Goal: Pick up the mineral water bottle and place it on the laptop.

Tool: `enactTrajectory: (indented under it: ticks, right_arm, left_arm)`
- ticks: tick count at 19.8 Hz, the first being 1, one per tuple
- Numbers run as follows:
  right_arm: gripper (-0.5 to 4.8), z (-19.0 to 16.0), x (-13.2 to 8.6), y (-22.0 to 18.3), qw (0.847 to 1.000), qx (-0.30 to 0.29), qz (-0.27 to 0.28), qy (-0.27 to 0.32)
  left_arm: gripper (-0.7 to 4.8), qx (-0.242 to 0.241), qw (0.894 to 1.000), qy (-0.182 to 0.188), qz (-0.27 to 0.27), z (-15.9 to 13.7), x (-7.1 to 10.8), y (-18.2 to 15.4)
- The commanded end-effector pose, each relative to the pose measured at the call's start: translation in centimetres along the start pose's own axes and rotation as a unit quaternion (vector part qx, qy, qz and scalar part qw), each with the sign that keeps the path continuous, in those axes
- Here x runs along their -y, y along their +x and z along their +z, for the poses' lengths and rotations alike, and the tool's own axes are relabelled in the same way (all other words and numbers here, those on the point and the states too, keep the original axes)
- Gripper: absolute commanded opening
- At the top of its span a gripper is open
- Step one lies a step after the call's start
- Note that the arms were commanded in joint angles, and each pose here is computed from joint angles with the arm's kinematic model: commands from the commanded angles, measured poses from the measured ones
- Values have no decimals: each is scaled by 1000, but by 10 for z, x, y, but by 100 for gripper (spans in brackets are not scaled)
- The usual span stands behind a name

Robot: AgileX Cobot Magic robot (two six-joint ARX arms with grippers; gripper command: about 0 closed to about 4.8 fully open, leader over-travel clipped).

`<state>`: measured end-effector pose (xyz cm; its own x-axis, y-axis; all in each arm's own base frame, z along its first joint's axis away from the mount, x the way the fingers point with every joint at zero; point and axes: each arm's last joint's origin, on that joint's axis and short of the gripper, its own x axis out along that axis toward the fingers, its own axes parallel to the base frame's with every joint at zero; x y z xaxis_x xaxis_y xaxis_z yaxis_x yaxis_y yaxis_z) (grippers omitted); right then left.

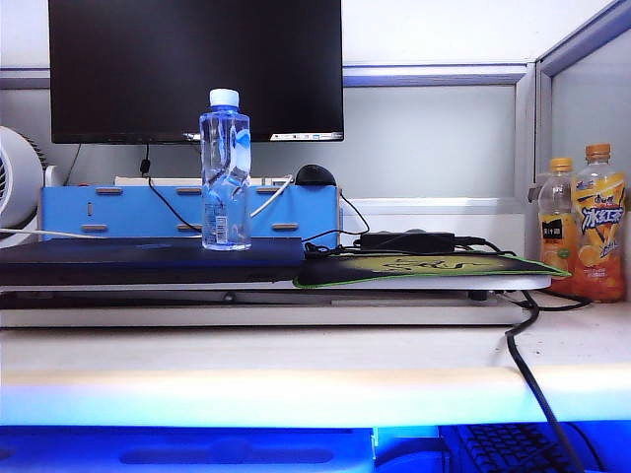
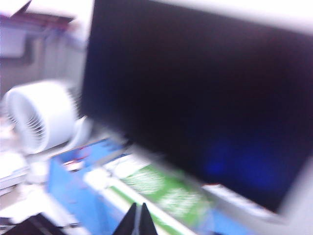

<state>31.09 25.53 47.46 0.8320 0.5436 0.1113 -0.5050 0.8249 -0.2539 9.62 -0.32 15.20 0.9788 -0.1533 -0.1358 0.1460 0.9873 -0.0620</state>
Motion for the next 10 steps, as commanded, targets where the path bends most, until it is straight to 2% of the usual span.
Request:
enactTrajectory:
  ticks: [1,4,5,7,8,10]
  right_arm:
    - [-1,45,23,-60,998,-22,-40,-36]
    - [-1,92,47,-144,998,-5,-61,-32]
    - [-1,108,56,-184,997,11,-67,-29]
    - [-1,120,65,-232,997,16,-68,-28]
    - [-1,123,70,-266,997,7,-74,-29]
    - [-1,121,77,-303,994,-18,-103,-32]
  left_arm:
    - [-2,-2,1000,0,-2,0,0,0]
    - [-2,-2,1000,0,-2,0,0,0]
    - [-2,-2,1000,0,-2,0,0,0]
    - [-2,-2,1000,0,-2,0,0,0]
    - [-2,-2,1000,0,-2,0,0,0]
    - [-2,-2,1000,0,-2,0,0,0]
